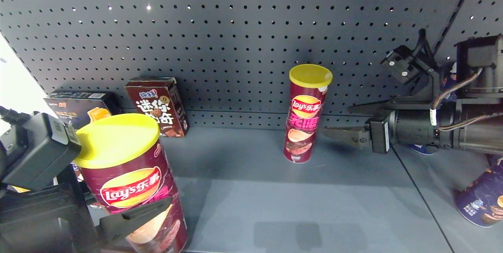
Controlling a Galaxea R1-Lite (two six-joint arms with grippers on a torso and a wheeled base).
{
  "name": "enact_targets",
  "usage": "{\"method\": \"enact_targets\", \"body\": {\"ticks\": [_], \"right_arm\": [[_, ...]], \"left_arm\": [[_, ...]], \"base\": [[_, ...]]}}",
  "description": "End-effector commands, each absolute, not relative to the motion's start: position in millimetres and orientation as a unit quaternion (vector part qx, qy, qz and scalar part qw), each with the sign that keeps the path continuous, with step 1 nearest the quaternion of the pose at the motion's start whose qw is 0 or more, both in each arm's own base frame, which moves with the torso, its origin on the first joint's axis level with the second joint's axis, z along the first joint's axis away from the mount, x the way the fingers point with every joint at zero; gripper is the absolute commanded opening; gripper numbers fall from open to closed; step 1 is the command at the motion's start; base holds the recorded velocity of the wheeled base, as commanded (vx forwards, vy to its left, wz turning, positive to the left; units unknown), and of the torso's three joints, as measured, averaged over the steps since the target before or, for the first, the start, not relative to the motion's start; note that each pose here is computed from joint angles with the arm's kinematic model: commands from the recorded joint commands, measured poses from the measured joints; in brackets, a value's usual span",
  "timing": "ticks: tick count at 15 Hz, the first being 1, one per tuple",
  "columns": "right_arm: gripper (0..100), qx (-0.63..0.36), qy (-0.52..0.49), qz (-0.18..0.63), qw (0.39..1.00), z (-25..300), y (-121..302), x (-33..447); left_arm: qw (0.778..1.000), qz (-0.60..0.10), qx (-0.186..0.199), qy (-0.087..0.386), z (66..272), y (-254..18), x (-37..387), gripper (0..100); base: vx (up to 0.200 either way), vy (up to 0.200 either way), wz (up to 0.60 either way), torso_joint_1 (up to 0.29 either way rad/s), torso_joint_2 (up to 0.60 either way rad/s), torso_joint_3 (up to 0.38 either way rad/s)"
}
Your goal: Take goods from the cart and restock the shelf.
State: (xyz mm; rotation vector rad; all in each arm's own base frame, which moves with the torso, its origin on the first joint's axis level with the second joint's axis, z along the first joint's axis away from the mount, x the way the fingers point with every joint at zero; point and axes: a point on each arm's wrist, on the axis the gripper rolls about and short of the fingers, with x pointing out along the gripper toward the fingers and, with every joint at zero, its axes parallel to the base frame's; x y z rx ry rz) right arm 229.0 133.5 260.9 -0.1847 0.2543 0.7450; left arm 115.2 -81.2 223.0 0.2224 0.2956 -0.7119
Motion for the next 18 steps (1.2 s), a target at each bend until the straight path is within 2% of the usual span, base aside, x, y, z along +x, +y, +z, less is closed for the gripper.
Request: {"method": "enact_targets", "body": {"ticks": [1,5,18], "right_arm": [[100,-0.092,0.133,0.365,0.917,255,139,236],[100,-0.09,0.09,0.334,0.934,248,151,260],[100,-0.089,0.095,0.351,0.927,228,157,254]], "left_arm": [[0.92,-0.348,0.108,0.145,222,-81,115,0],[0.92,-0.347,0.107,0.147,221,-80,116,0],[0.92,-0.342,0.109,0.159,213,-76,112,0]], "base": [[0.0,0.0,0.0,0.0,0.0,0.0],[0.0,0.0,0.0,0.0,0.0,0.0],[0.0,0.0,0.0,0.0,0.0,0.0]]}}
